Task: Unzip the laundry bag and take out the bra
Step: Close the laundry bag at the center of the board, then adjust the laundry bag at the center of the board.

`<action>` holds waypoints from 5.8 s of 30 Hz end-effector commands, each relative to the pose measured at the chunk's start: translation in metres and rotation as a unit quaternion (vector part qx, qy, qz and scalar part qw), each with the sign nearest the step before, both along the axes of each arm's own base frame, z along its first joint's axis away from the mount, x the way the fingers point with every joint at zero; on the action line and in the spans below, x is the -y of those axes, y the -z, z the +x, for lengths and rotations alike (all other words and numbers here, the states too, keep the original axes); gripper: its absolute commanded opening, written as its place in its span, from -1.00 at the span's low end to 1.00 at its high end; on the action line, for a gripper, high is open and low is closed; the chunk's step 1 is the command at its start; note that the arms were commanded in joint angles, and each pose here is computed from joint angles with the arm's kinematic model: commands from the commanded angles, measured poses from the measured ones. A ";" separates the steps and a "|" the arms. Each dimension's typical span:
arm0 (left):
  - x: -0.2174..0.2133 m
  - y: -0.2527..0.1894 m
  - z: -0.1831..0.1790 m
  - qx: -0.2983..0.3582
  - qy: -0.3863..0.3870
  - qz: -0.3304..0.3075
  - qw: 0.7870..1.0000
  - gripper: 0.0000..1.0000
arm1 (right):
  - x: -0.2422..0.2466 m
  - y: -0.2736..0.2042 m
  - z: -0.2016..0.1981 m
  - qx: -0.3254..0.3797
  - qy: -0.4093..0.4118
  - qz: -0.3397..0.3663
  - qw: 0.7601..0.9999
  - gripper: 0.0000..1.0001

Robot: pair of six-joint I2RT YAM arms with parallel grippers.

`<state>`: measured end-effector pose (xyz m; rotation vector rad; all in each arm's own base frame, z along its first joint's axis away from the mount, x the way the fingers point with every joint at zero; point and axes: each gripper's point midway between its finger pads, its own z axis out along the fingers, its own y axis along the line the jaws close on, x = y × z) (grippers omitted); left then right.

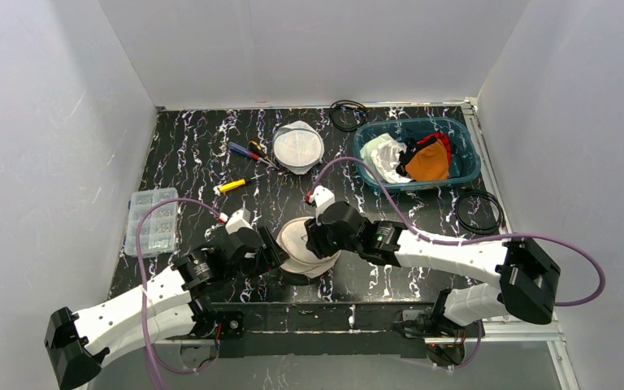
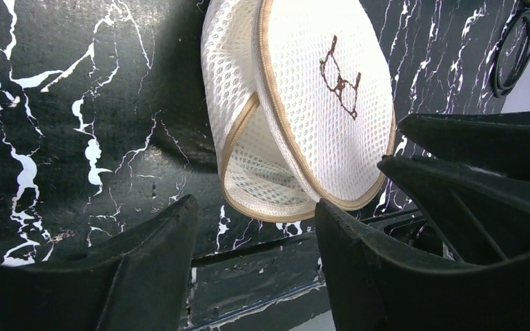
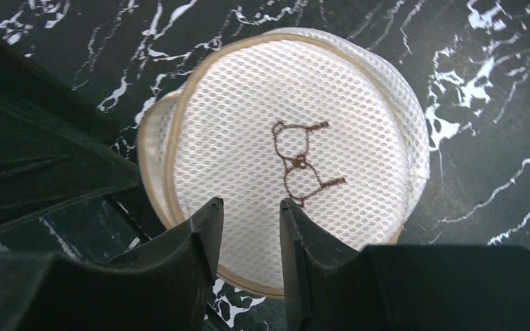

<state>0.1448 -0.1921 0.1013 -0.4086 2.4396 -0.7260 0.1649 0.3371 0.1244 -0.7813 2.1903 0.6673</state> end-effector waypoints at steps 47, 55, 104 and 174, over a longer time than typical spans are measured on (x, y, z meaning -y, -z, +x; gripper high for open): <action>-0.007 0.029 0.011 -0.004 -0.042 -0.018 0.999 -0.61 | -0.042 -0.025 -0.029 0.241 -0.143 -0.112 0.953 -0.97; -0.004 0.027 0.016 -0.005 -0.040 -0.017 0.999 -0.65 | -0.039 -0.018 -0.046 0.268 -0.192 -0.112 0.937 -0.97; -0.013 -0.013 0.033 -0.022 0.132 0.237 0.962 0.31 | 0.050 -0.044 -0.057 0.082 0.106 0.067 0.989 0.70; -0.032 0.091 -0.003 -0.047 -0.035 0.049 0.997 -1.00 | 0.007 0.081 -0.023 -0.166 0.212 0.220 0.938 -0.06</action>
